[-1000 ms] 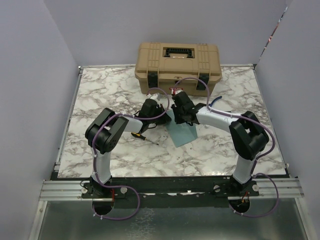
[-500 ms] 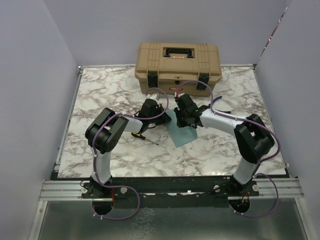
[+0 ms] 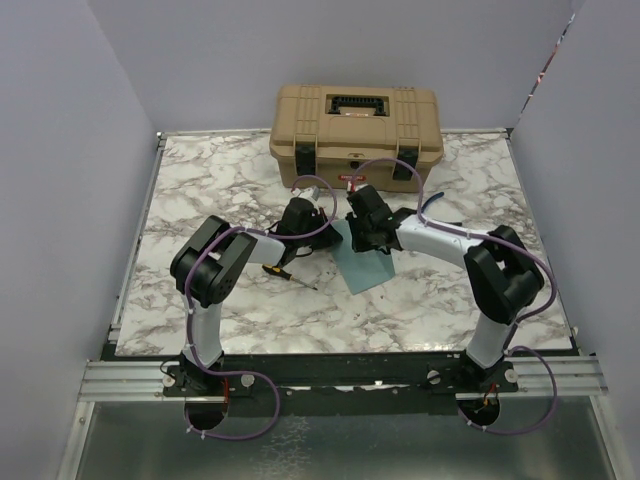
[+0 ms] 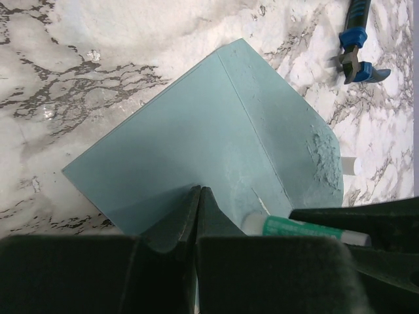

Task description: Place the letter into the envelope and seal it

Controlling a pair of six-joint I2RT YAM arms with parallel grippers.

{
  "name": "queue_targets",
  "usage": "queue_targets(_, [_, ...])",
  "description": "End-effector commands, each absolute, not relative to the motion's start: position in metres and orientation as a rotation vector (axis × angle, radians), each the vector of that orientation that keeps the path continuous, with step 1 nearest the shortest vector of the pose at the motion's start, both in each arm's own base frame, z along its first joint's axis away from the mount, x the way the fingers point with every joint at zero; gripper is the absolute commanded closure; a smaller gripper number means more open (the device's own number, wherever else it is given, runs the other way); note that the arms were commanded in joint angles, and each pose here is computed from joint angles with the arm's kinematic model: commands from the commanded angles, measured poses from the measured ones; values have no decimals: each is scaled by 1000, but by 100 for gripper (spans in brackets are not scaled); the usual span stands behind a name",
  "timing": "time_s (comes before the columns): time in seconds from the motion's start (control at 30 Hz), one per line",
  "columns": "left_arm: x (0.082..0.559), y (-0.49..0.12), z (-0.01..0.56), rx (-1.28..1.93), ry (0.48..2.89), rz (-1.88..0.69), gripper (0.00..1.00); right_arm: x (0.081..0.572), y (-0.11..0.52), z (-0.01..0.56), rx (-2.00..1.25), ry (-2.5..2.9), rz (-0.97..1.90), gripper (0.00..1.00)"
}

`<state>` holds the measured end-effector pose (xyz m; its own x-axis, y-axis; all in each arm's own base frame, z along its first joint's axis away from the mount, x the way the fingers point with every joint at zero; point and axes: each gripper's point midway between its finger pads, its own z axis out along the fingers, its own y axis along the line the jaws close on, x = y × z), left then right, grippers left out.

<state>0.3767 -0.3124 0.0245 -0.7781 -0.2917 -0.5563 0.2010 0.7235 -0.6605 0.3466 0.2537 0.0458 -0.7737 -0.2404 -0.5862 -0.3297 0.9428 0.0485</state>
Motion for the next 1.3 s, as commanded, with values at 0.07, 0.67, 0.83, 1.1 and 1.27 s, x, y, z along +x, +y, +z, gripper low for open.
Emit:
queue_targets(0.07, [339,-265,-56,-133,2539,-721,100,295,211,24,-387,2645,81,100])
queue_targets(0.67, [340,-270,-50,-112,2534,-766,100,344,232,38,-277,2533,59,100])
queue_targets(0.83, [341,-270,-48,-118,2528,-767,100,302,234,37,-391,2626,206,100])
queue_targets(1.1, [346,-280,-33,-108,2503,-824,100,287,222,83,-317,2610,228,100])
queue_targets(1.27, [359,-303,23,-42,2391,-978,94,308,225,133,-175,2487,293,100])
